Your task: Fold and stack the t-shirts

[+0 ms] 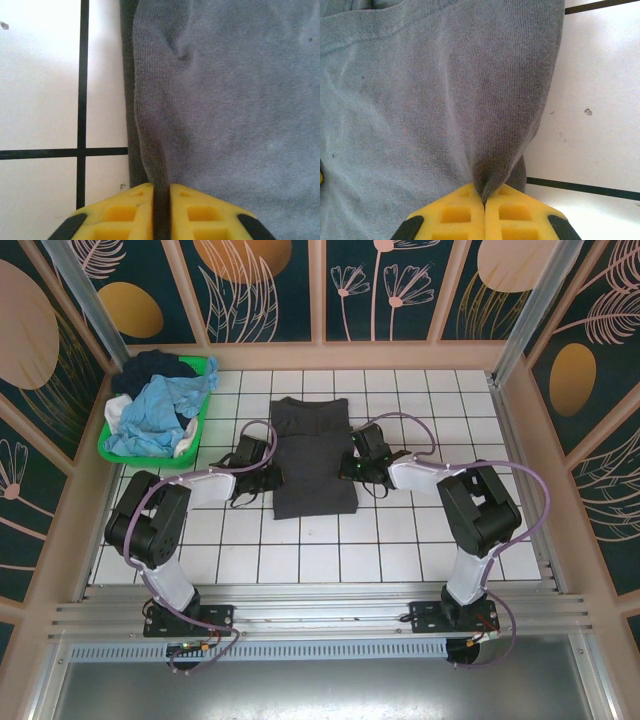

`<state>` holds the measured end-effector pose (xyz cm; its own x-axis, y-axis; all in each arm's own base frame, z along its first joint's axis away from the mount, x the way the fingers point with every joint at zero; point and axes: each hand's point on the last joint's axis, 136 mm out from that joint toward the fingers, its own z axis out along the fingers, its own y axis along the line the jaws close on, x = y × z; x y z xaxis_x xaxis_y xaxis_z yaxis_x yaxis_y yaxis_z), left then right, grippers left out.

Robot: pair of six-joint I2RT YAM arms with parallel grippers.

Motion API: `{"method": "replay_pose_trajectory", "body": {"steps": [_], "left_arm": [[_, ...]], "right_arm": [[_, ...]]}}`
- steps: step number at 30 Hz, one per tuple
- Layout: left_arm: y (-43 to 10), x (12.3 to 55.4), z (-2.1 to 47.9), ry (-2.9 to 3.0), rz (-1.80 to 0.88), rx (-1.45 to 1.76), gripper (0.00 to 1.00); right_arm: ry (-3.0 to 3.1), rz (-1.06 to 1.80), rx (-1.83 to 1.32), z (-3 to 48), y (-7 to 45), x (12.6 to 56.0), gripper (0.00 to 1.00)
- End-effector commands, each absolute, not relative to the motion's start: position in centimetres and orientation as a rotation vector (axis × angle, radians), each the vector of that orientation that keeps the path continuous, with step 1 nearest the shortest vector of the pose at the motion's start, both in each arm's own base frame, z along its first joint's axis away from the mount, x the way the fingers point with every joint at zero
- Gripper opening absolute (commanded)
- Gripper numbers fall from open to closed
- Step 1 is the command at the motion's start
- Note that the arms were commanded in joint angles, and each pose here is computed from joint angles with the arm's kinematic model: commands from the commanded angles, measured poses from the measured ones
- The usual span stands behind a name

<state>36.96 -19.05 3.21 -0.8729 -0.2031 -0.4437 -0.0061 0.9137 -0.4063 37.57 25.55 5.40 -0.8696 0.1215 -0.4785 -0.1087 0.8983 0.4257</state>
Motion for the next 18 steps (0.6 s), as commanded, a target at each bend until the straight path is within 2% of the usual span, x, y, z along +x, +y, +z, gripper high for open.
{"method": "replay_pose_trajectory", "body": {"steps": [1,8,11,18], "left_arm": [[-19.0,37.3,5.0,2.534,-0.544,-0.152,0.12],[-18.8,36.9,5.5,2.529,-0.521,-0.155,0.09],[-18.7,36.6,5.5,2.533,-0.527,-0.151,0.00],[-18.7,35.3,8.1,2.470,-0.601,-0.154,0.00]], "right_arm": [[2.521,0.637,0.021,6.6,25.6,37.4,0.00],[2.513,0.645,0.015,6.9,25.6,37.1,0.00],[2.503,0.662,0.011,7.3,25.5,36.9,0.00],[2.467,0.727,-0.011,8.8,25.7,35.6,0.00]]}}
